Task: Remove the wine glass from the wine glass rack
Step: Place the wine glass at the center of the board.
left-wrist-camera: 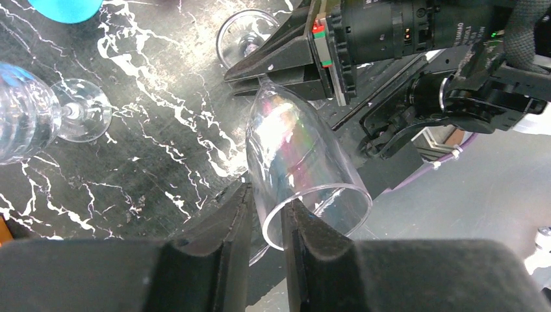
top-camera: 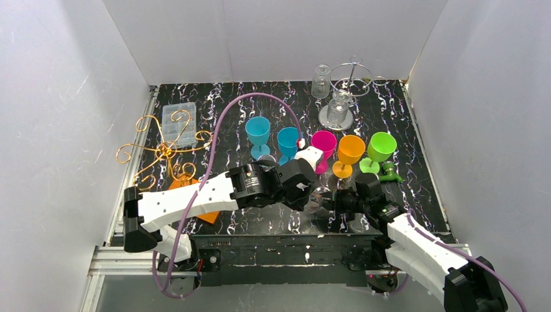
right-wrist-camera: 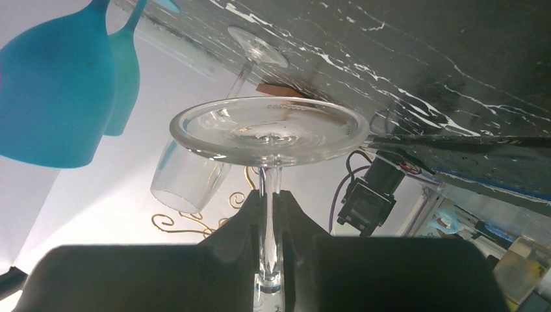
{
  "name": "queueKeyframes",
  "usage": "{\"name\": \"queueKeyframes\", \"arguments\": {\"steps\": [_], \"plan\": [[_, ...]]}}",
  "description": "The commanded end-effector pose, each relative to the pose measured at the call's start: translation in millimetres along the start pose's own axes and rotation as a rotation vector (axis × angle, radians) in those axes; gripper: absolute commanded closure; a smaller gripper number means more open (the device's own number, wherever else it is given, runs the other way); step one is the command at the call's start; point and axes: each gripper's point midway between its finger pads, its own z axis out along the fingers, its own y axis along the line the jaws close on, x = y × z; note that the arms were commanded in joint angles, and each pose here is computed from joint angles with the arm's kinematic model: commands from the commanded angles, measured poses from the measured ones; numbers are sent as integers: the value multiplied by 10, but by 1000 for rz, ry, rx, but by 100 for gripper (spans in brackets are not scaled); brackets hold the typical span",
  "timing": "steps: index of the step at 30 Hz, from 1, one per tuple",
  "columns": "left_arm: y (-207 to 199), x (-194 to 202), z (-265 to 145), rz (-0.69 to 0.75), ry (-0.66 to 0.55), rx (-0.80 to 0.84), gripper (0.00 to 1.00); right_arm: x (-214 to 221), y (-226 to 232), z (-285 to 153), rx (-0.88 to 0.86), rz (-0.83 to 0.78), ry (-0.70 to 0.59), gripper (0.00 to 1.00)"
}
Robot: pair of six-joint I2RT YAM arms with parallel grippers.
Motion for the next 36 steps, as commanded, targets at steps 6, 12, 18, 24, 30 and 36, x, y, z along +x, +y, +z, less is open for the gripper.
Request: {"name": "queueKeyframes", "arguments": {"steps": [6,12,18,24,30,36], "plan": [[108,-121,-25,-12,10,-82,89,137,208,-39,-58,-12,37,82],[138,-178,-15,-12,18,-108,93,141,254,-37,-66,-22,26,63],[188,-228,-1,-25,26,-124,94,142,269,-28,-65,-34,21,50],[246,-286,-21,-26,26,-146,94,148,294,-23,-66,-49,16,36],[310,-315,-18,-25,34,-176,95,167,334,-14,-63,-72,10,25],[402,-343,-21,-25,46,-212,98,166,345,-11,-64,-84,4,19]]}}
